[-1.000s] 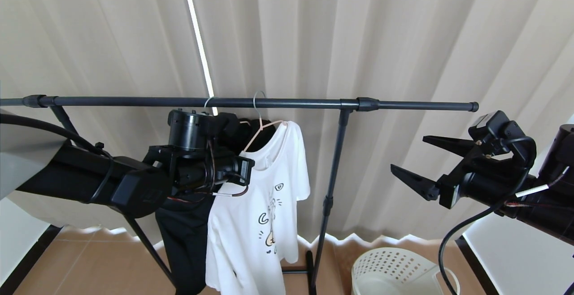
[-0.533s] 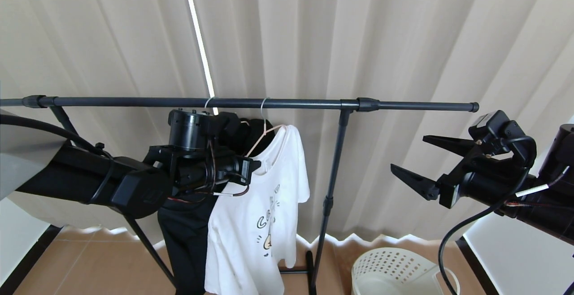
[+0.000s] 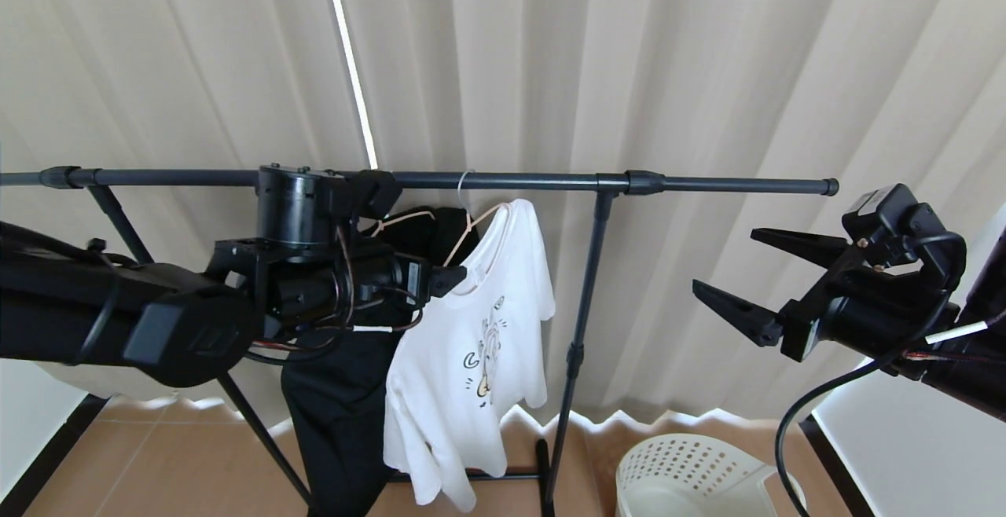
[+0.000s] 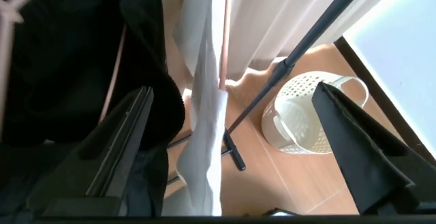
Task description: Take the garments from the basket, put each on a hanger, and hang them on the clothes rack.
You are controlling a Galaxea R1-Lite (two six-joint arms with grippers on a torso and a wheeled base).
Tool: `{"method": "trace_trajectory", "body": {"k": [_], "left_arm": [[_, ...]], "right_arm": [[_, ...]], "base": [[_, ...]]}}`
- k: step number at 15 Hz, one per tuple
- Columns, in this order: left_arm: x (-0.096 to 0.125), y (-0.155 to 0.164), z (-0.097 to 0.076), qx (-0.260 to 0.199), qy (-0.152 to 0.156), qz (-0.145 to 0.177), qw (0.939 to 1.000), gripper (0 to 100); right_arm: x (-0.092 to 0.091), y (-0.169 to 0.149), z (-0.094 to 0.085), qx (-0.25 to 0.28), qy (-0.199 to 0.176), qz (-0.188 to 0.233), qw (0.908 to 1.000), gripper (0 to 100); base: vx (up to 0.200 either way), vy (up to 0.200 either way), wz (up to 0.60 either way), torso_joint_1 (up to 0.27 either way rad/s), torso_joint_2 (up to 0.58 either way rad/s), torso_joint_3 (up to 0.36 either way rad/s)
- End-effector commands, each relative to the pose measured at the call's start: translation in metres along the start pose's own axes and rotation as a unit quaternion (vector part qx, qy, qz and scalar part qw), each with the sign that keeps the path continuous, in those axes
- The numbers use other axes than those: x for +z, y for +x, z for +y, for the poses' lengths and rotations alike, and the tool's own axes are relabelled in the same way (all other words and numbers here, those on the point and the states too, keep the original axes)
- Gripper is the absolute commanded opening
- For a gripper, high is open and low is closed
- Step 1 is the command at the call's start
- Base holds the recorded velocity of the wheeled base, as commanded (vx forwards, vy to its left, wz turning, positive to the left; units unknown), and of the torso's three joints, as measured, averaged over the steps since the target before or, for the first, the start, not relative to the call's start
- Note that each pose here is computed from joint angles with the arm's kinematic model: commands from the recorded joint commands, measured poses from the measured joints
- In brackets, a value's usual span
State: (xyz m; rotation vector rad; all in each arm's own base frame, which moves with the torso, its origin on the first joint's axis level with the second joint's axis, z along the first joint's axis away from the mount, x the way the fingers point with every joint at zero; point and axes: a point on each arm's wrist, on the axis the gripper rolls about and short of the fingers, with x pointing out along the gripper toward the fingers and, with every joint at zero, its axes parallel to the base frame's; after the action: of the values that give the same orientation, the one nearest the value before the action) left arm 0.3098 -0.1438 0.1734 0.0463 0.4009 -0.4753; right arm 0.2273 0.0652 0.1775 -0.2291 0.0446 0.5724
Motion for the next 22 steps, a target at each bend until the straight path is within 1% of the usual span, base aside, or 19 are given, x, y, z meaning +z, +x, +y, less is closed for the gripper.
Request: {"method": "trace_trajectory", "body": {"k": [1,2,4,6,7,9,10,12,13,14,16,17,18,19,20,22], "left_arm": [[0.012,-0.057,-0.001,0.01,-0.001,-0.042,0.9991,100],[0.008,-0.076,-0.002,0.01,-0.001,-0.048,0.9988,100],[-0.005,-0.104,-0.003,0.01,0.0,-0.05,0.9987,100],[-0.013,-0.122,-0.004,0.011,0.0,-0.054,0.9985,100],[-0.022,-0.139,-0.003,0.014,-0.001,-0.061,0.998,100],[-0.034,-0.166,-0.004,0.015,-0.001,-0.079,0.9968,100],[-0.04,-0.179,-0.005,0.014,0.0,-0.089,0.9959,100],[-0.054,-0.203,-0.006,0.016,0.001,-0.108,0.994,100],[-0.065,-0.212,-0.004,0.026,-0.002,-0.113,0.9933,100],[-0.075,-0.222,-0.001,0.042,-0.005,-0.119,0.992,100],[-0.096,-0.232,0.002,0.064,-0.013,-0.116,0.991,100],[-0.101,-0.234,0.002,0.068,-0.014,-0.114,0.9911,100],[-0.119,-0.238,0.001,0.07,-0.016,-0.104,0.992,100],[-0.128,-0.24,0.001,0.07,-0.016,-0.098,0.9925,100],[-0.137,-0.243,0.0,0.07,-0.017,-0.098,0.9926,100],[-0.153,-0.248,-0.002,0.072,-0.017,-0.098,0.9924,100]], "right_arm": [[0.008,-0.008,0.0,-0.006,-0.005,-0.015,0.9999,100],[0.011,-0.011,0.0,-0.008,-0.007,-0.022,0.9997,100],[0.014,-0.016,0.0,-0.01,-0.01,-0.03,0.9994,100],[0.018,-0.021,0.0,-0.015,-0.012,-0.038,0.9991,100],[0.022,-0.03,0.0,-0.022,-0.009,-0.049,0.9985,100],[0.028,-0.05,0.005,-0.044,0.009,-0.059,0.9972,100],[0.03,-0.06,0.008,-0.052,0.018,-0.053,0.9971,100],[0.031,-0.086,0.017,-0.053,0.054,-0.026,0.9968,100],[0.03,-0.1,0.022,-0.05,0.08,-0.008,0.9955,100],[0.027,-0.113,0.027,-0.049,0.101,0.009,0.9937,100],[0.022,-0.131,0.034,-0.057,0.109,0.029,0.992,100],[0.021,-0.134,0.035,-0.063,0.111,0.034,0.9912,100],[0.01,-0.141,0.038,-0.095,0.115,0.061,0.987,100],[0.0,-0.145,0.041,-0.11,0.116,0.074,0.9844,100],[-0.015,-0.151,0.046,-0.127,0.117,0.088,0.9811,100],[-0.032,-0.166,0.055,-0.138,0.116,0.091,0.9795,100]], "base": [[0.0,0.0,0.0,0.0,0.0,0.0],[0.0,0.0,0.0,0.0,0.0,0.0],[0.0,0.0,0.0,0.0,0.0,0.0],[0.0,0.0,0.0,0.0,0.0,0.0],[0.0,0.0,0.0,0.0,0.0,0.0],[0.0,0.0,0.0,0.0,0.0,0.0],[0.0,0.0,0.0,0.0,0.0,0.0],[0.0,0.0,0.0,0.0,0.0,0.0],[0.0,0.0,0.0,0.0,0.0,0.0],[0.0,0.0,0.0,0.0,0.0,0.0],[0.0,0.0,0.0,0.0,0.0,0.0],[0.0,0.0,0.0,0.0,0.0,0.0],[0.0,0.0,0.0,0.0,0.0,0.0],[0.0,0.0,0.0,0.0,0.0,0.0],[0.0,0.0,0.0,0.0,0.0,0.0],[0.0,0.0,0.0,0.0,0.0,0.0]]}}
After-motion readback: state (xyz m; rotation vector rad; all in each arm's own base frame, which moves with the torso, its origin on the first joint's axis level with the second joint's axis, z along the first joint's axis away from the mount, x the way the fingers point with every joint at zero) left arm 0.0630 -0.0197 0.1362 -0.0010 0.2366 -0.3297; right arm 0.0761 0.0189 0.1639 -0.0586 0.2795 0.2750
